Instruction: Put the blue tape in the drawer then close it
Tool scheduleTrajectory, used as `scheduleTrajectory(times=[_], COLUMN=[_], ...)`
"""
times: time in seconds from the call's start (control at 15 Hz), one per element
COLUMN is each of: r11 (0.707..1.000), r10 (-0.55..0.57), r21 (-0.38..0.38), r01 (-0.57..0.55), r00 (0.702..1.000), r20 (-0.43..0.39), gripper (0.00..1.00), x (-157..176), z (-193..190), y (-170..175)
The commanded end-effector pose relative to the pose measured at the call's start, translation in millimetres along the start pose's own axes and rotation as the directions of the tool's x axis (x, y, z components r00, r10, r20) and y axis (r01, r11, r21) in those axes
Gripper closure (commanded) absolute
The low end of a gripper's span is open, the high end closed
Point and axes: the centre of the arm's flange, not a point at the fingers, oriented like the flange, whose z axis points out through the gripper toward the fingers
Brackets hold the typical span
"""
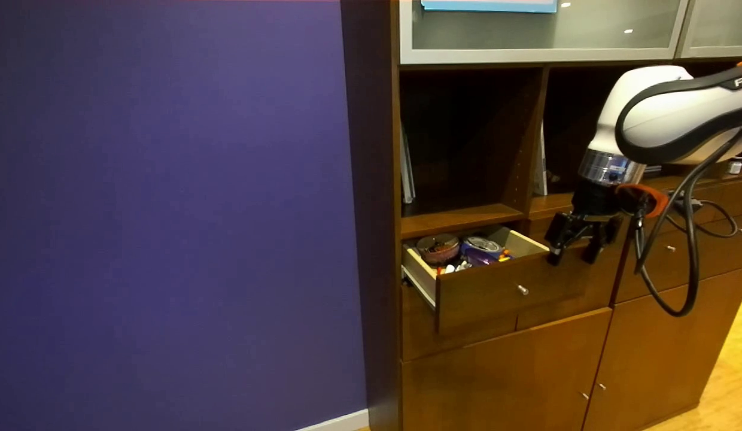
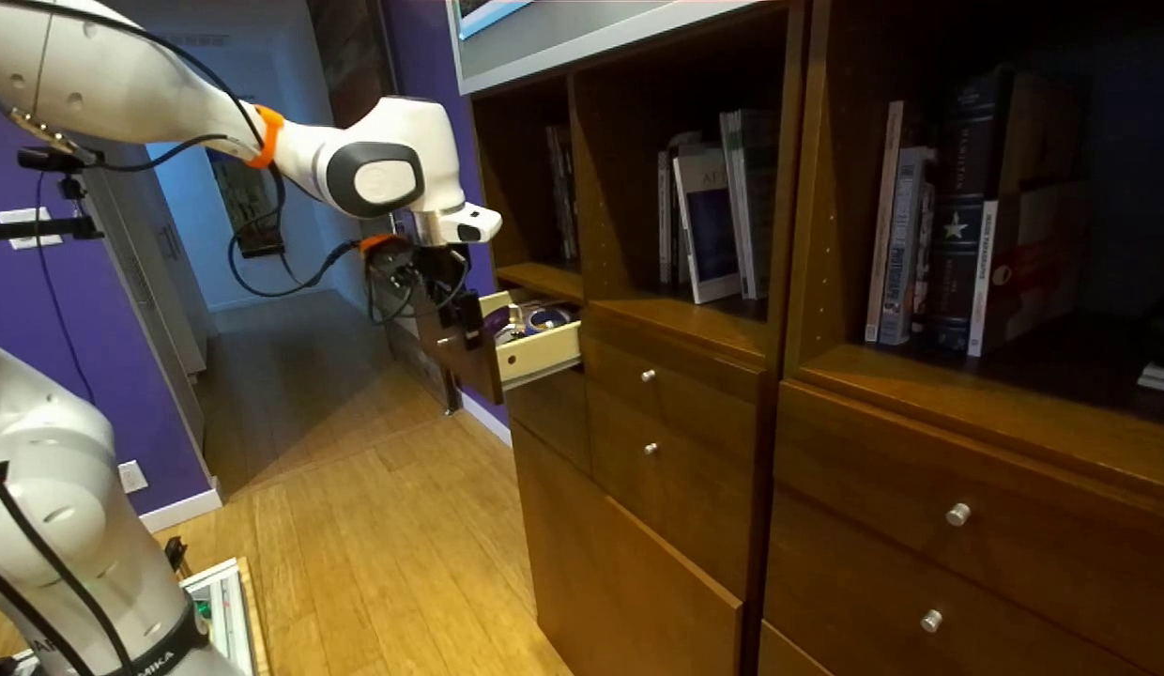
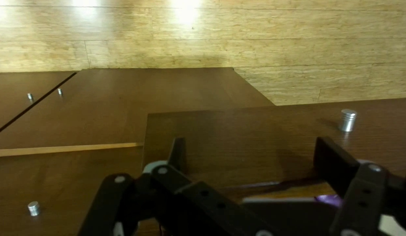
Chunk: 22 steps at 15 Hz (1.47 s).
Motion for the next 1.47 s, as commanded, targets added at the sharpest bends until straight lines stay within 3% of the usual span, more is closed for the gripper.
scheduleTrajectory(times=[0.0,0.33,0.8,1.4], r11=[1.0,0.999,0.998,0.995], r10=[0.009,-0.031,-0.06,-0.104], r21=[0.002,-0.02,-0.024,-0.04], r01=[-0.009,0.028,0.056,0.096], r00=[0.997,0.978,0.956,0.901], r20=[-0.081,-0.204,-0.287,-0.42], gripper=[0.0,0.0,0.0,0.0], x=[14.1,43.6,69.9,95.1], z=[9.7,22.1,41.1,48.2], y=[0.6,-0.1,-0.6,-4.9])
